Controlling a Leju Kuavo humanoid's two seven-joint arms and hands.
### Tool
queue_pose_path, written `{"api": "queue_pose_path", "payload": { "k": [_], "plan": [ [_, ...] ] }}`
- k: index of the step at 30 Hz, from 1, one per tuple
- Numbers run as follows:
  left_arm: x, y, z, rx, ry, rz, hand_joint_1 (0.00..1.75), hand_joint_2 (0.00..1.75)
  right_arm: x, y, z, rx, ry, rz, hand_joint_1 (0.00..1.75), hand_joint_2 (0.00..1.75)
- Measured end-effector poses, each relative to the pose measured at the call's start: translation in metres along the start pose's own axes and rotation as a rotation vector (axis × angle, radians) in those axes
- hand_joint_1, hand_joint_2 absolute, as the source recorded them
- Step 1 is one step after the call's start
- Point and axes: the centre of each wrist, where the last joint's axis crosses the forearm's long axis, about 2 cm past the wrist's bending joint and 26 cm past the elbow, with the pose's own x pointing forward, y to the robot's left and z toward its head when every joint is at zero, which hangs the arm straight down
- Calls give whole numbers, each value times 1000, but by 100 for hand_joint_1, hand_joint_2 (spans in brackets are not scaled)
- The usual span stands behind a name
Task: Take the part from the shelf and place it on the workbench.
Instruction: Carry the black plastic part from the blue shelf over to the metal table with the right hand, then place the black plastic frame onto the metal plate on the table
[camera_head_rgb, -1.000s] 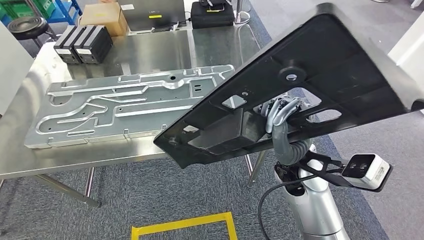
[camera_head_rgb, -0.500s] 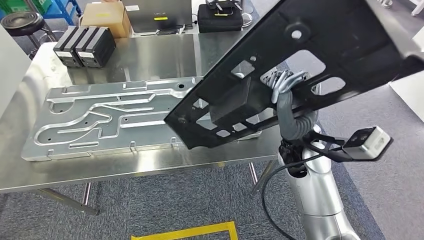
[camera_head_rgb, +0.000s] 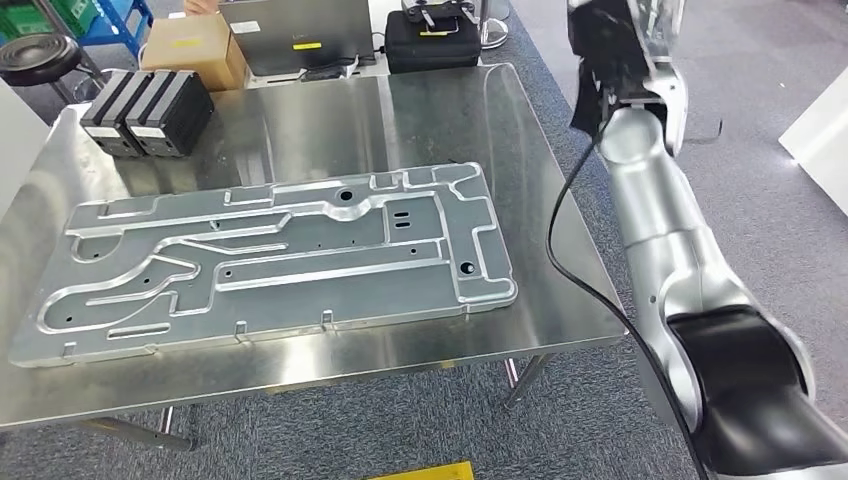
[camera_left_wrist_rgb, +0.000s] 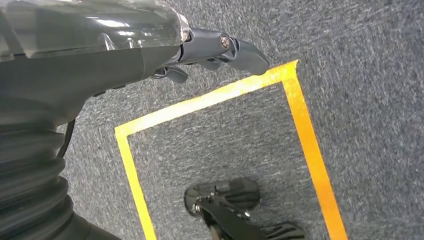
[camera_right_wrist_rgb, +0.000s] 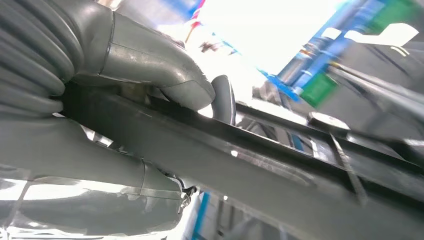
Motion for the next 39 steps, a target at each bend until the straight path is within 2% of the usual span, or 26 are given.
{"api": "queue_pose_path", "payload": {
  "k": [3, 6, 8, 11, 15, 19, 22, 27, 34, 39],
  "plan": [
    [0, -3, 0, -1, 6, 7, 0, 175, 22, 34, -13, 181, -10, 185, 175, 175],
    [2, -5, 0, -5, 4, 10, 0, 175, 41, 70, -4, 341, -45, 324, 175, 175],
    [3, -5, -1, -5, 4, 10, 0, 175, 48, 86, 3, 400, -59, 360, 175, 175],
    [2, -7, 0, -9, 7, 12, 0, 175, 53, 96, 7, 442, -73, 374, 175, 175],
    [4, -8, -1, -13, 4, 14, 0, 175, 55, 98, 3, 474, -88, 402, 175, 175],
    [4, -10, -1, -19, 1, 15, 0, 175, 58, 112, 16, 613, -103, 471, 175, 175],
    [6, -12, -2, -28, -8, 17, 0, 175, 75, 136, 33, 773, -122, 528, 175, 175],
    [12, -14, -4, -56, -40, 11, 0, 175, 104, 181, 87, 1026, -74, 538, 175, 175],
    [18, -17, -7, -76, -69, -16, 0, 175, 120, 210, 149, 1235, -100, 476, 175, 175],
    [25, -18, -9, -80, -87, -28, 0, 175, 130, 218, 168, 1300, -115, 443, 175, 175]
  ]
}}
